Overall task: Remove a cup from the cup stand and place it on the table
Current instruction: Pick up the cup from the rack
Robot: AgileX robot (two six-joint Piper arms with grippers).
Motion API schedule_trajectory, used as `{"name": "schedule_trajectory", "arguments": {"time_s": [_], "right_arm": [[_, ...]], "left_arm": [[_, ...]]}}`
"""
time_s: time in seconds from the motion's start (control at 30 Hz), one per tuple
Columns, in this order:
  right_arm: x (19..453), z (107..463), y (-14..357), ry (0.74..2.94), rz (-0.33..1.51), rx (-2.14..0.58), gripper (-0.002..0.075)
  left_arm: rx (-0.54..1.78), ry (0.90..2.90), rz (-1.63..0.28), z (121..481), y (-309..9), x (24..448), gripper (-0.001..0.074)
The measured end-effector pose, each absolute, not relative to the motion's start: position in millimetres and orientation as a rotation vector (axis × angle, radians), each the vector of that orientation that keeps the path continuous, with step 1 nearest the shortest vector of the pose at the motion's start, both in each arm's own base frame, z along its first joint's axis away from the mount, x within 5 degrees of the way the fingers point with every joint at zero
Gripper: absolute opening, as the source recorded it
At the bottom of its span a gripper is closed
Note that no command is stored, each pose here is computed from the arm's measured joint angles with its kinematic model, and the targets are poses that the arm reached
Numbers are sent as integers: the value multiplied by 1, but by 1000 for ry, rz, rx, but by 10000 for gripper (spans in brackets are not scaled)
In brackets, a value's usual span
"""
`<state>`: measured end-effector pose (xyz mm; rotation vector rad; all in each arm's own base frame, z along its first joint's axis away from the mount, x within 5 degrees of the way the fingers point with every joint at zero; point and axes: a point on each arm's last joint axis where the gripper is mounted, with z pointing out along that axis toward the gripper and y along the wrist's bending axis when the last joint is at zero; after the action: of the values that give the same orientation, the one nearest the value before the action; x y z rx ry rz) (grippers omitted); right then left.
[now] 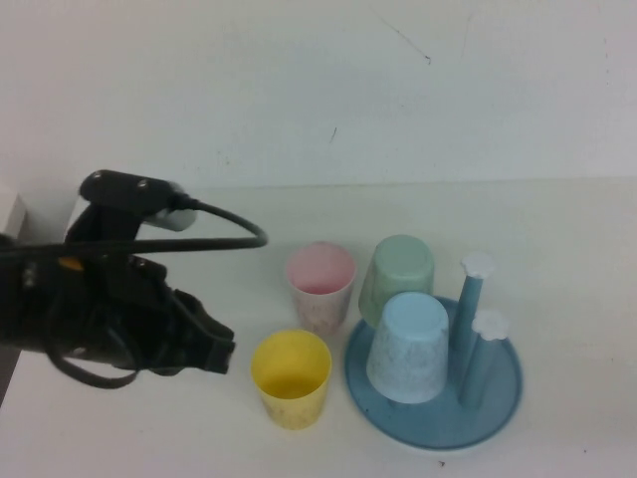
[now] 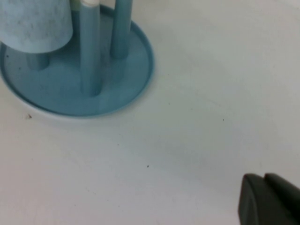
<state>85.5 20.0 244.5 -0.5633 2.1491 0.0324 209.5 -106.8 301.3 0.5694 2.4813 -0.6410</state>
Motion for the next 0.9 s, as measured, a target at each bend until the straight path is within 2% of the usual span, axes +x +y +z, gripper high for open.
{"name": "schedule_trajectory", "arguments": {"time_s": [0.27,0.67,0.77,0.9], "right_arm": [[86,245,20,2143,32,-567,-3],[86,244,20,2143,33,-570,-3],[86,244,20,2143,33,-570,-3],[86,244,20,2143,33,-570,-3]], "left_arm": [[649,2549,-597,309,-157,225,-2],[906,2582,-556,317,-228,245,4],[972,2586,-531,318,-243,249,94],[1033,2610,-504,317,-257,257,358]]}}
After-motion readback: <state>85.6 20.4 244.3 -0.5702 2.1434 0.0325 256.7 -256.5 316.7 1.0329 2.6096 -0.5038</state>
